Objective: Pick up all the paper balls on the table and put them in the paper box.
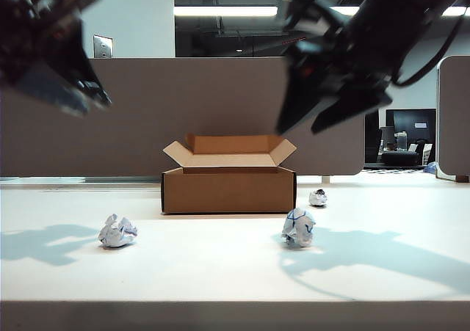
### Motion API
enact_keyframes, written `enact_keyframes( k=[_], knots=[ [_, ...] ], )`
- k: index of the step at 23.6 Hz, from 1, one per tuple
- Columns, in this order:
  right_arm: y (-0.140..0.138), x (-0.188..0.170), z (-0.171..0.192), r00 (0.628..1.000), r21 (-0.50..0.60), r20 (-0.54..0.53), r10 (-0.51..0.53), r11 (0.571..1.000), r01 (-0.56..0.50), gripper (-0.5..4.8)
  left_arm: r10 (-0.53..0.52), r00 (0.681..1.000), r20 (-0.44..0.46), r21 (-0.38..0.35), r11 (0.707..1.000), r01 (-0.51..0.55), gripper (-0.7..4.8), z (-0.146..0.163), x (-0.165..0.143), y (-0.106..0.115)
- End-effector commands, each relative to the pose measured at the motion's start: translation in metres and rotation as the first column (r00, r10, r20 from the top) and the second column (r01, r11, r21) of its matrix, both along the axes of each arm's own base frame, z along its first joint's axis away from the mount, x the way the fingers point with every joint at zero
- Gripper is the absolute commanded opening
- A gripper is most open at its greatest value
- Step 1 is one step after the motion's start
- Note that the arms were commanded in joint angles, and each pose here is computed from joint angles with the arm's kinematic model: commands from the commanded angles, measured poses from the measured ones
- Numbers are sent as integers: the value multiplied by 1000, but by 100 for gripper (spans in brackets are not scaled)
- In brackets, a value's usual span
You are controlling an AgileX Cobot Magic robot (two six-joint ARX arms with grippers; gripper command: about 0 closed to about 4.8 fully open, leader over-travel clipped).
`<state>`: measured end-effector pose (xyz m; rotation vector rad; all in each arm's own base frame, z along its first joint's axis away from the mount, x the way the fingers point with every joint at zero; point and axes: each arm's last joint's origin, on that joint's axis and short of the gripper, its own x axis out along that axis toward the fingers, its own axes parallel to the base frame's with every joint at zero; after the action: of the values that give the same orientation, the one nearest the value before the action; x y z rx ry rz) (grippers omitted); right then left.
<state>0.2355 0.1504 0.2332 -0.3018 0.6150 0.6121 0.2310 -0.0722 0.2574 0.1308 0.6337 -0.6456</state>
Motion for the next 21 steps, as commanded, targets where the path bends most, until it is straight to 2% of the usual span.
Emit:
enact_keyframes(
  k=[1, 5, 8, 11, 13, 21],
  knots=[
    [12, 7, -11, 1000, -26, 14, -9, 1000, 9, 388, -92, 996, -17, 112, 989, 93, 219, -16, 6, -14],
    [16, 12, -22, 995, 6, -44, -88, 996, 89, 393, -114, 989, -92, 131, 983, 125, 226, -32, 12, -22],
    [18, 14, -28, 989, 27, -78, -126, 991, 128, 400, -106, 983, -153, 138, 982, 127, 274, -45, 17, -24],
    [18, 16, -32, 987, 9, -84, -140, 990, 142, 400, -107, 975, -192, 140, 981, 136, 274, -55, 21, -25],
    [19, 17, -36, 985, 0, -92, -147, 989, 147, 400, -135, 965, -225, 113, 980, 163, 274, -62, 23, -28],
    [19, 18, -41, 983, -12, -104, -151, 989, 150, 400, -151, 951, -269, 122, 974, 189, 274, -84, 32, -37]
  ],
)
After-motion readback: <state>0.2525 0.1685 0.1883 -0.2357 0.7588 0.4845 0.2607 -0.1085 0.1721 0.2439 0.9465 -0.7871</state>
